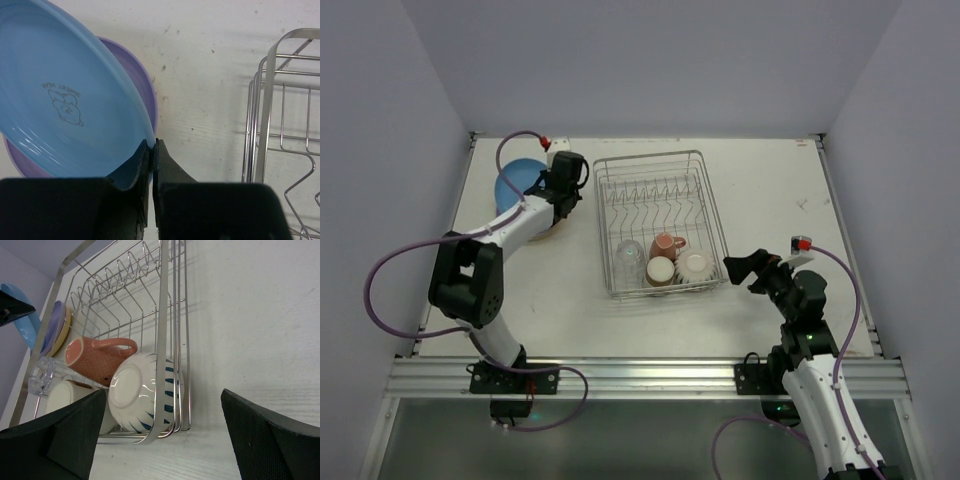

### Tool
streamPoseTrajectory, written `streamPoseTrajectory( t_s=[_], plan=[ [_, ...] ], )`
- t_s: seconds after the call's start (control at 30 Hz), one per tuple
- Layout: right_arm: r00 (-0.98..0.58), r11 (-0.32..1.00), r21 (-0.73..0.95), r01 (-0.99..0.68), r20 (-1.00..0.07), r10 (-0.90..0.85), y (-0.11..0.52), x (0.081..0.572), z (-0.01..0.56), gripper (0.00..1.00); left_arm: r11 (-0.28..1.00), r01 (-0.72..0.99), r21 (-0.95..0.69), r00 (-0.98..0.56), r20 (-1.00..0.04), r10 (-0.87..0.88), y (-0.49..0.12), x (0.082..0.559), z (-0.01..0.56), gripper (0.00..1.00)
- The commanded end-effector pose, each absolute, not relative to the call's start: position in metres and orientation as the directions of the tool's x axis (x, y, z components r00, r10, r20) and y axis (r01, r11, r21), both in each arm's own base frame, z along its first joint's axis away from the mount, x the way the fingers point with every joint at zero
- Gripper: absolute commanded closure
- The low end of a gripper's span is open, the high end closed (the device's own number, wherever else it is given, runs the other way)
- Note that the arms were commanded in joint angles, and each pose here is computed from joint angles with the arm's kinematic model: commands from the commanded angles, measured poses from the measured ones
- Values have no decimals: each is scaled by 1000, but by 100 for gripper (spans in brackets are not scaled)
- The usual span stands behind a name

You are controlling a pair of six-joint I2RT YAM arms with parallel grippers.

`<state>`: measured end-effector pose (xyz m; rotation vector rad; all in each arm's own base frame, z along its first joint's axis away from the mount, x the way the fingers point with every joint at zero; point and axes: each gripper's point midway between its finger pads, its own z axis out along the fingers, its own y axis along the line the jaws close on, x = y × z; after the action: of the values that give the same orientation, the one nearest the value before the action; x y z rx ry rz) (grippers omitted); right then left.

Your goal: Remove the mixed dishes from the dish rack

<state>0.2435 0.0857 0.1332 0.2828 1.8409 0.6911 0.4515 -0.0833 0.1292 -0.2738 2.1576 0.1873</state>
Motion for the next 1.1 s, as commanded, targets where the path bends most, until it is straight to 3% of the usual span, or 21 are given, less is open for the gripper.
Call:
streamPoseTrajectory(
  t_s=[0.0, 0.43, 0.57, 0.97, 1.03, 1.07],
  plan=[
    [-338, 802, 569, -182, -802, 493, 88, 247, 152, 1, 942, -329, 61, -512, -850, -124, -70, 460, 144, 98],
    [-340, 801, 569, -186, -802, 491, 89, 246, 151, 1, 899, -413, 145, -535, -838, -110, -51, 457, 130, 92],
    [-335, 801, 568, -190, -804, 491, 89, 246, 153, 1, 905, -400, 143, -545, -831, -110, -54, 458, 127, 86],
    [-337, 800, 568, -190, -804, 491, 89, 246, 152, 1, 906, -396, 150, -556, -824, -107, -54, 457, 123, 84],
    [-337, 801, 569, -188, -803, 491, 89, 246, 152, 1, 905, -399, 149, -555, -825, -109, -53, 457, 124, 80],
    [-336, 801, 568, -189, -804, 491, 89, 246, 152, 1, 904, -400, 148, -555, -824, -111, -53, 457, 124, 70]
  ],
)
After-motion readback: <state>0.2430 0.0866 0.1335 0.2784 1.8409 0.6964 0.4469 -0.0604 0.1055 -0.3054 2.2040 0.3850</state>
